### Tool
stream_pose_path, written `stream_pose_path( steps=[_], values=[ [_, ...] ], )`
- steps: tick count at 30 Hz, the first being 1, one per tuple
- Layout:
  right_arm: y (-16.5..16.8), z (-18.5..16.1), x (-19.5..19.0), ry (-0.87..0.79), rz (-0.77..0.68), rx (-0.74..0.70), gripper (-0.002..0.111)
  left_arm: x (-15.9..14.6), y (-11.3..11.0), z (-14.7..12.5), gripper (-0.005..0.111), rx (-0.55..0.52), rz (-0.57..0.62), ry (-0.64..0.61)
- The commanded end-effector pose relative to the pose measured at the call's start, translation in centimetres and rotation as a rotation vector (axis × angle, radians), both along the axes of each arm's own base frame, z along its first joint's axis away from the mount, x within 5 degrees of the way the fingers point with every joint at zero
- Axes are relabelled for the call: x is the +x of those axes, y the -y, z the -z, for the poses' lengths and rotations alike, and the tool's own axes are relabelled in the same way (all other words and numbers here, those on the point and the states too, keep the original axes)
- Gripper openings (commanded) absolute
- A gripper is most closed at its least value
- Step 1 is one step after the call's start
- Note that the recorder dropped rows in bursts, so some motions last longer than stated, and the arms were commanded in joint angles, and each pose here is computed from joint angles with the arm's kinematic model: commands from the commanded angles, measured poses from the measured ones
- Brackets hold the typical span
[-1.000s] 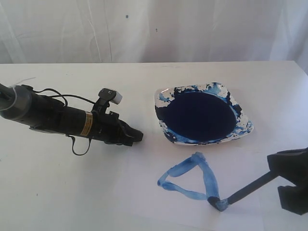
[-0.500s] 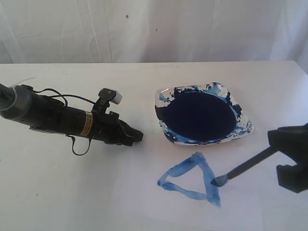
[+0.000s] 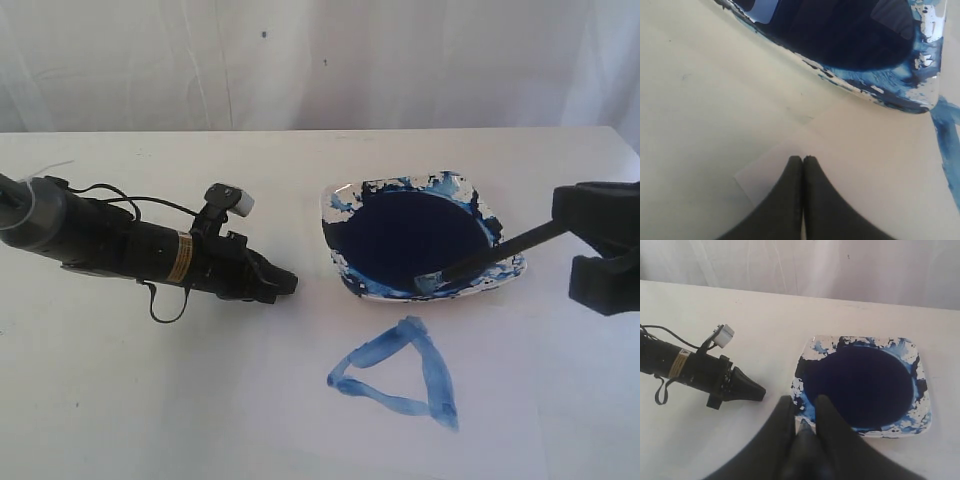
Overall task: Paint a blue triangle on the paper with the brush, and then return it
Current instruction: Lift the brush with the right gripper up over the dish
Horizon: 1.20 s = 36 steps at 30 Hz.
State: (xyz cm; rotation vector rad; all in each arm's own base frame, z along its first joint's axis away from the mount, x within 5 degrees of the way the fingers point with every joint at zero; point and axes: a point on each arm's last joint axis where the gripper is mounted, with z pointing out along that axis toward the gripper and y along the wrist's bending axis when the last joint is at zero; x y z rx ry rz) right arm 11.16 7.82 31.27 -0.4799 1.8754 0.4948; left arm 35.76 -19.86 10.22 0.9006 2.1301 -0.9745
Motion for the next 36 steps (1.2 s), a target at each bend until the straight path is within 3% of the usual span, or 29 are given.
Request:
stream_pose_path(
  steps=[1,10,21,36],
  values=[
    [-0.7,0.3,0.9,-0.039,0.019,0.067,0.000,0.1,-0.1,0.2,0.000,0.041,-0.010,0.014],
    [-2.9,2.8,4.0,-0.191,0.057,0.094,0.000,0.1,-0.1,0.2,0.000,0.041,-0.010,0.014],
    [-3.9,3.8,5.1,-0.205,0.058,0.097,0.000,0.1,-0.1,0.2,0.000,0.041,-0.010,0.014],
    [-3.5,1.0,6.3,0.153,0.079,0.136,0.000,0.1,-0.1,0.2,0.000,0.041,-0.010,0.014]
  ],
)
